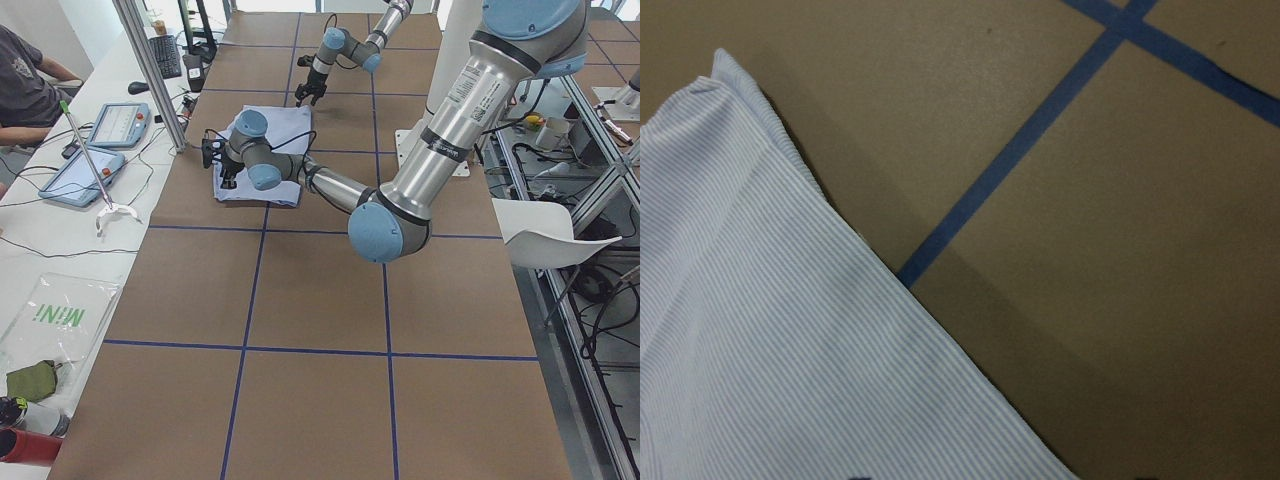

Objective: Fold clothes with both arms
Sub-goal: 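Move the right gripper to the folded shirt's near corner and grasp it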

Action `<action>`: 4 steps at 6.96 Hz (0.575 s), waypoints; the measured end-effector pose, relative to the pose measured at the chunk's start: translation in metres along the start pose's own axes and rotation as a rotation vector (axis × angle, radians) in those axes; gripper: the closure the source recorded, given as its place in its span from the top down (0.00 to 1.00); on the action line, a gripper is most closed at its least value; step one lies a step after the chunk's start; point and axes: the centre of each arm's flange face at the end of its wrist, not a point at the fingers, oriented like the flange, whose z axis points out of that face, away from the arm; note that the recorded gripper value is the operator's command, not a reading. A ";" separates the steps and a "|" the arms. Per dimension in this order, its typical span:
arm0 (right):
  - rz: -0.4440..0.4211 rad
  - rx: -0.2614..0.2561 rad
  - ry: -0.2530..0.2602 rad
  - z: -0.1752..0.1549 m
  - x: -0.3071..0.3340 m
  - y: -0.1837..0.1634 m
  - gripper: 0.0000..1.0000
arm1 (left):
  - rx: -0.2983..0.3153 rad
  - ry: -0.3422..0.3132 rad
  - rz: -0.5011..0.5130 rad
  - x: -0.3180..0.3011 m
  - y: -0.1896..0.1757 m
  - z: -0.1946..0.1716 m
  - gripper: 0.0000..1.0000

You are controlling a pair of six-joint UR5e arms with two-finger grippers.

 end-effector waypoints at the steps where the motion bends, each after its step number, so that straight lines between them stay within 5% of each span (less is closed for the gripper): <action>1: 0.000 0.001 0.009 0.004 0.002 0.000 0.10 | 0.001 0.000 0.000 0.000 0.000 0.000 0.47; 2: 0.011 -0.001 0.013 0.006 0.002 0.001 0.00 | 0.002 0.000 -0.001 -0.001 -0.001 -0.001 0.47; 4: 0.042 -0.021 0.019 0.005 0.001 0.002 0.00 | 0.007 -0.001 -0.001 -0.002 -0.001 -0.001 0.47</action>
